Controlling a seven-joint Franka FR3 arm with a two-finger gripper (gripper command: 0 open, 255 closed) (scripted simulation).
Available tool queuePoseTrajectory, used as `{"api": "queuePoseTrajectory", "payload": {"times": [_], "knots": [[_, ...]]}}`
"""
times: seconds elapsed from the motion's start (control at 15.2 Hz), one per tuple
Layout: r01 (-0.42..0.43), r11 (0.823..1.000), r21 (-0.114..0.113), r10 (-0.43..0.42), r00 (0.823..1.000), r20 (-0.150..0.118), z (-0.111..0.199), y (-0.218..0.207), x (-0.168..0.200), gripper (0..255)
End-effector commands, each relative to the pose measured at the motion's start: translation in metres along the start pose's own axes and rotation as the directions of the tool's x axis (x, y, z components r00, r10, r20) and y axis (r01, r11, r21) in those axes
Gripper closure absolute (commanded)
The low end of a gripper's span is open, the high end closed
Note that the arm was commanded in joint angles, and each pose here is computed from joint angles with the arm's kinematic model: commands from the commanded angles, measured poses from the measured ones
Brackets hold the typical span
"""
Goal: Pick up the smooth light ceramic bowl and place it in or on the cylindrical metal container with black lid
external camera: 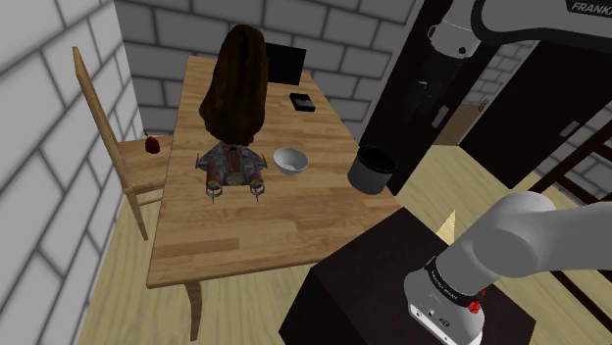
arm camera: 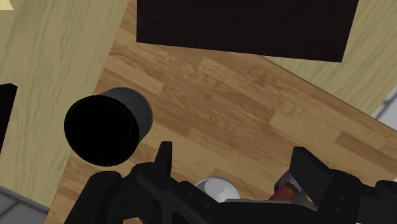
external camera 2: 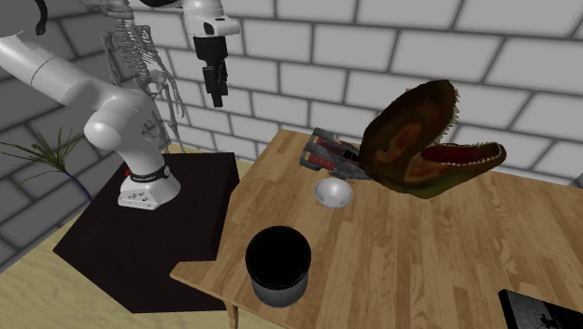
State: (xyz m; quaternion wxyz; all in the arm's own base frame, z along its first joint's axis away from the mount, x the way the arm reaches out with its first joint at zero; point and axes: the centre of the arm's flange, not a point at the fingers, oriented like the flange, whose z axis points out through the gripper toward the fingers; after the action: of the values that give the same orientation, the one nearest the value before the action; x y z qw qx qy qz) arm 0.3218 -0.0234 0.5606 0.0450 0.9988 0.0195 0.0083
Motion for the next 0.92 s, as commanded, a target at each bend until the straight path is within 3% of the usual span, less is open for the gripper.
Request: {"api": "queuePoseTrajectory", "payload": {"times": [0.0, 0.86], "knots": [[0.0, 1.0, 0.0, 0.0, 1.0, 0.0, 0.0, 0.0, 0.0, 0], [-0.068, 0.997, 0.046, 0.068, 0.998, -0.001, 0.125, 0.013, 0.117, 0]]}}
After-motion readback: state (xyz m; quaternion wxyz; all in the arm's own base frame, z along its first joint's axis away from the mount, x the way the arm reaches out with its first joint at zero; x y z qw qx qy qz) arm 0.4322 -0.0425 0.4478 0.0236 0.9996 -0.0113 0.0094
